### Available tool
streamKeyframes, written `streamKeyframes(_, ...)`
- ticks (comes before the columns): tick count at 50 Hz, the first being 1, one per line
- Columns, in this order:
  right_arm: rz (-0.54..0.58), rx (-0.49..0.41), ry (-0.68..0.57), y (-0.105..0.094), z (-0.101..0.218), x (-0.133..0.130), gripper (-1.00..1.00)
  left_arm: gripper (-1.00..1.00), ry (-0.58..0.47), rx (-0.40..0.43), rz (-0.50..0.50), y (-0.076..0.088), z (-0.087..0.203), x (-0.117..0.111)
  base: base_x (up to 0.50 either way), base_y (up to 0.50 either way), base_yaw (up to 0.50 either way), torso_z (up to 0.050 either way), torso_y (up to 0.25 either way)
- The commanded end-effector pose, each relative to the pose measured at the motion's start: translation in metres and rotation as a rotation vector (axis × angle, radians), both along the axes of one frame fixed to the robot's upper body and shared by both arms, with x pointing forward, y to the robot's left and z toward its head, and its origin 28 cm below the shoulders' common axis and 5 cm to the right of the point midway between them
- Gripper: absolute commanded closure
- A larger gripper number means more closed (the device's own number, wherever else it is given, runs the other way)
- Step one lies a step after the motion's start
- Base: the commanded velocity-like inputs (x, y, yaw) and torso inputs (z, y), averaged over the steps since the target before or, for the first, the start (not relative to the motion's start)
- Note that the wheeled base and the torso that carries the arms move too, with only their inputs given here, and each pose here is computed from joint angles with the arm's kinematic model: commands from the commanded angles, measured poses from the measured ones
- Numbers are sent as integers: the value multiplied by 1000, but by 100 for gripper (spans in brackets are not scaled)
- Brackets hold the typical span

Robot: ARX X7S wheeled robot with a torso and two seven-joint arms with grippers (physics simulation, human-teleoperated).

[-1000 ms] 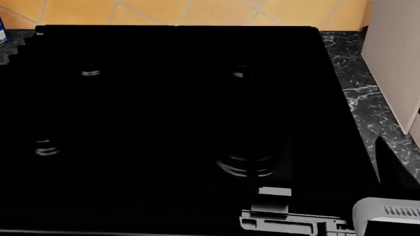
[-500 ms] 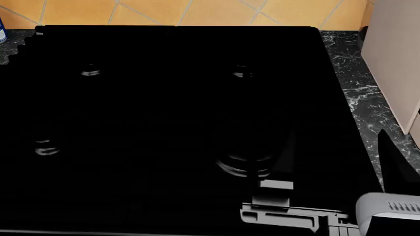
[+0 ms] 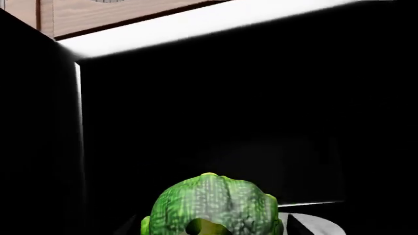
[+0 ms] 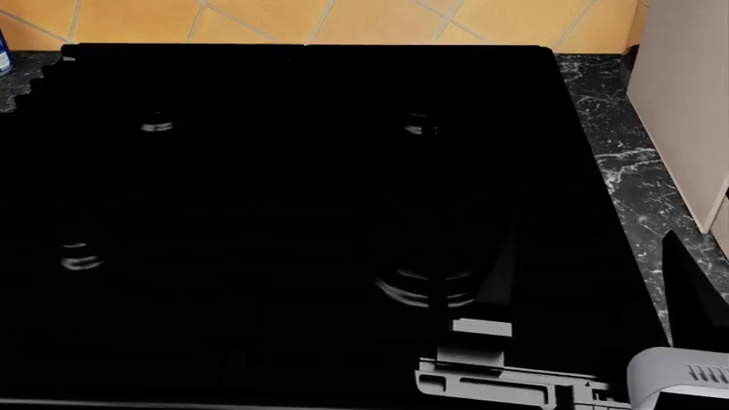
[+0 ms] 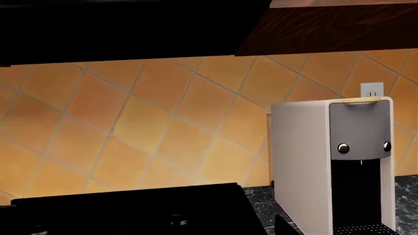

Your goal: Pick the broccoli from the counter and place it in the microwave.

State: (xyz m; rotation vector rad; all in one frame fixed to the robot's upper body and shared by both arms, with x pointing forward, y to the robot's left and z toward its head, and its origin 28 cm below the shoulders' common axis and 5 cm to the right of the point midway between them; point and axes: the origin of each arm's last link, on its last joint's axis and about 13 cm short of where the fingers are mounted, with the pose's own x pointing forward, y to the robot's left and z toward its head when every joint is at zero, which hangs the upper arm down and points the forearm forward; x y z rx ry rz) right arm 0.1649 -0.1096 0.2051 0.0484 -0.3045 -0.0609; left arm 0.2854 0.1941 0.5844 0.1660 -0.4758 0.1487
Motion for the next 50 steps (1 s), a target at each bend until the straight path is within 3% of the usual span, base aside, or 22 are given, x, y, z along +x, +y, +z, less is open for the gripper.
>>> streamKeyframes(1,0,5,-2,1,0,0,-100,100,48,77,36,-11,-3,2,0,0,0,0,0)
streamKeyframes(24,-22,15,11,-6,-5,2,-100,100,31,94,20,-21,-4,1,11,0,0,0,0)
streamKeyframes(50,-21,11,13,-7,-5,2,-100,100,31,109,20,-24,-5,2,491,0,0,0,1)
